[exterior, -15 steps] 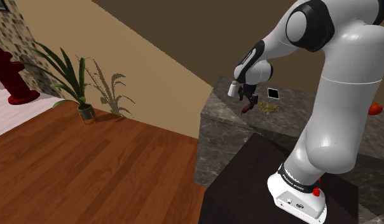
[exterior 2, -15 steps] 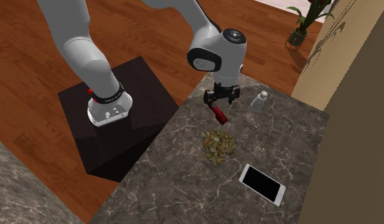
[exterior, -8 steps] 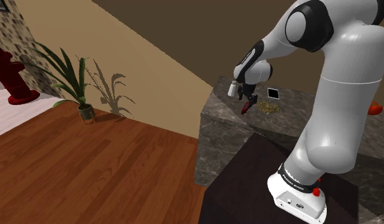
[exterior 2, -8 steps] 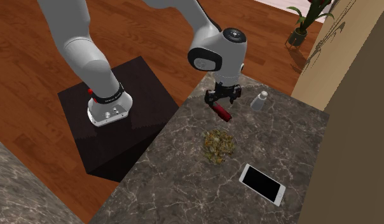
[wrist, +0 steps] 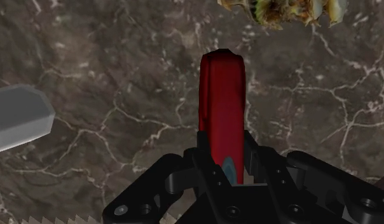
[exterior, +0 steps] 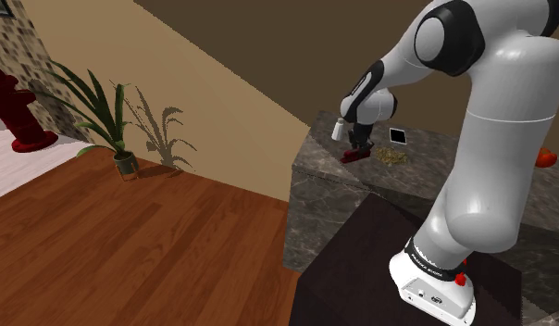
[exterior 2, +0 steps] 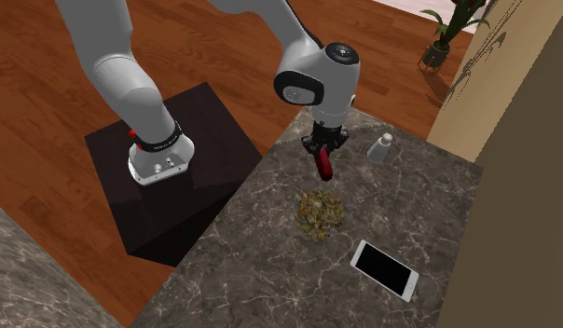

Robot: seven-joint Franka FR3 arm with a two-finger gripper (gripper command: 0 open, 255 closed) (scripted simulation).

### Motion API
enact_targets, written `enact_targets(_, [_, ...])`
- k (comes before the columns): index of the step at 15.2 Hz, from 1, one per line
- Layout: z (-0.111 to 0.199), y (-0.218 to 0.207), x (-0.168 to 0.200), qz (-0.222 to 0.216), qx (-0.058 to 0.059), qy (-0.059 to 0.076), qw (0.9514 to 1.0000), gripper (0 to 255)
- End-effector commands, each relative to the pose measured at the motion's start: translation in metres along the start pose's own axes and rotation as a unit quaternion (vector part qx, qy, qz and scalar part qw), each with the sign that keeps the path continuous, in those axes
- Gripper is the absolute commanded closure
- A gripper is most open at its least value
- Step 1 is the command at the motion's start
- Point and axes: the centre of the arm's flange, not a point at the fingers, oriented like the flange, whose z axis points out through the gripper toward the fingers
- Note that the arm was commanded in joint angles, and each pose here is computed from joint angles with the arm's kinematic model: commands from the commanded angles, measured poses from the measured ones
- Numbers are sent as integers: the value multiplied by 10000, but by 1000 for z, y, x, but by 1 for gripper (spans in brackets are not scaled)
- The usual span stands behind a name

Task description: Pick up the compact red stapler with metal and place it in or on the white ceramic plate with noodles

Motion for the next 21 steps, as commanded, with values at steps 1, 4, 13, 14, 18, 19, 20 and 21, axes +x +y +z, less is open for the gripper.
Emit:
enact_targets(1, [-8,-1,0,-2,5,1,10000,255])
enact_targets(4, [-23,-1,-1,-2,5,1,10000,255])
enact_targets(13, [-71,-1,-6,-2,5,1,10000,255])
enact_targets(14, [-76,-1,-6,-2,5,1,10000,255])
enact_targets(18, [-97,-1,-8,-2,5,1,10000,255])
enact_targets(19, [-102,-1,-9,-2,5,1,10000,255])
enact_targets(20, [-105,-1,-9,-2,5,1,10000,255])
enact_targets(21, [-105,-6,-21,-2,5,1,10000,255])
